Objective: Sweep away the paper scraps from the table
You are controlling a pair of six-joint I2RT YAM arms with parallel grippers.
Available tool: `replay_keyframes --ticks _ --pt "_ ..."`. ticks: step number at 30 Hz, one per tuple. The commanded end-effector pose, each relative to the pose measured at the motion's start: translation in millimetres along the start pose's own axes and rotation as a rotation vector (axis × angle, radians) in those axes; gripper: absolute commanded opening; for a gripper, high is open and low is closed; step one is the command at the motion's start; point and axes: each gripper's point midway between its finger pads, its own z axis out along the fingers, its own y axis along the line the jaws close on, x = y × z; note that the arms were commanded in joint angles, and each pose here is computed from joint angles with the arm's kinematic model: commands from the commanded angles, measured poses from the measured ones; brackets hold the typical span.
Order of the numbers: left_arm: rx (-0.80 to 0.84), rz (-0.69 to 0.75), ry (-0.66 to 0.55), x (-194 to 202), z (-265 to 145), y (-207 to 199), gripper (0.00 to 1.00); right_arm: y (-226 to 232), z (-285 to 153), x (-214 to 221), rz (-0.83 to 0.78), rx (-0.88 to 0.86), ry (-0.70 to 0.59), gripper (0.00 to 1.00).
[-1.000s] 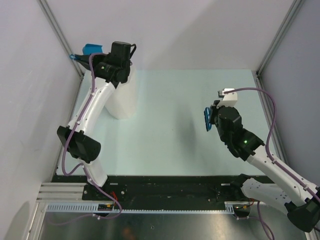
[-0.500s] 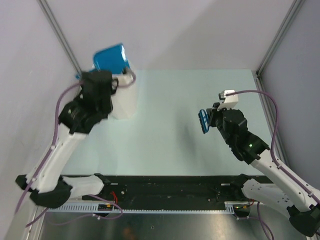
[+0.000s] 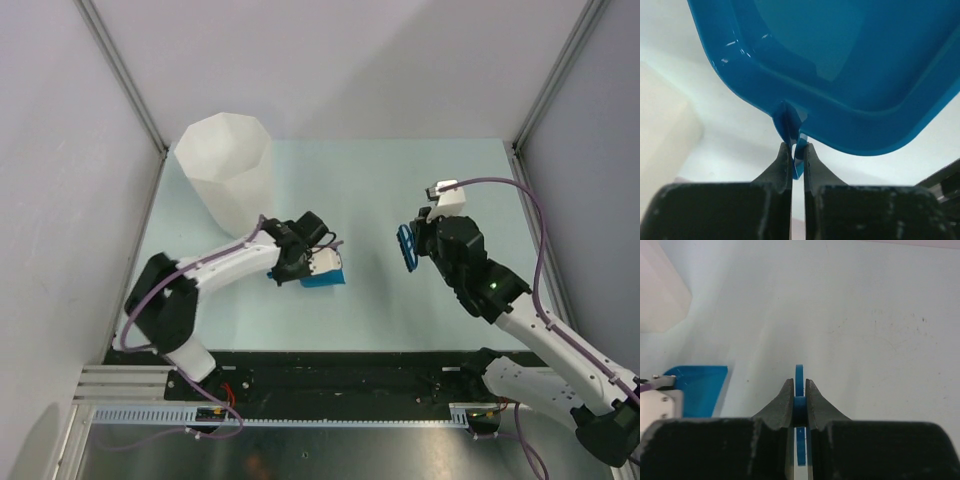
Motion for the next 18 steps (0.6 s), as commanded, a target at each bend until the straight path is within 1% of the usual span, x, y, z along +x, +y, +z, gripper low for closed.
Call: replay_keyframes --ticks 1,5,6,9,10,11,12,14,15,16,18 --pt "0.037 -0.095 -0.082 -33 37 -6 0.0 -3 3 -1 -0.038 0.021 -0.009 0.0" --pt "0.03 -0.097 -0.055 -39 64 -4 0.0 -2 7 3 -0.05 0.017 -0.003 0.0" --pt "0.03 -0.094 -0.039 -38 76 -4 0.0 -2 8 5 -0.055 0.018 0.002 0.0" --pt "-0.011 -0.091 0.005 -33 95 -1 0.0 -2 13 14 -0.074 0.018 0.012 0.0" --pt "-0.024 -0.088 0.021 -30 99 0 0.01 -2 15 15 -0.079 0.018 0.011 0.0" --pt "-0.035 -0.087 0.022 -30 102 2 0.05 -2 17 18 -0.085 0.019 0.018 0.0" --pt "-0.032 -0.071 0.025 -30 103 1 0.19 -1 19 20 -0.089 0.02 0.023 0.0" --pt "-0.021 -0.061 0.014 -30 102 -2 0.38 1 21 22 -0.093 0.013 0.025 0.0" --pt "-0.018 -0.052 0.002 -31 99 -2 0.51 3 24 23 -0.097 0.008 0.027 0.0" --pt "-0.031 -0.059 -0.039 -37 87 3 0.7 4 26 21 -0.098 0.01 0.018 0.0" --pt "-0.029 -0.07 -0.113 -47 70 5 0.95 8 31 25 -0.136 0.015 0.022 0.0"
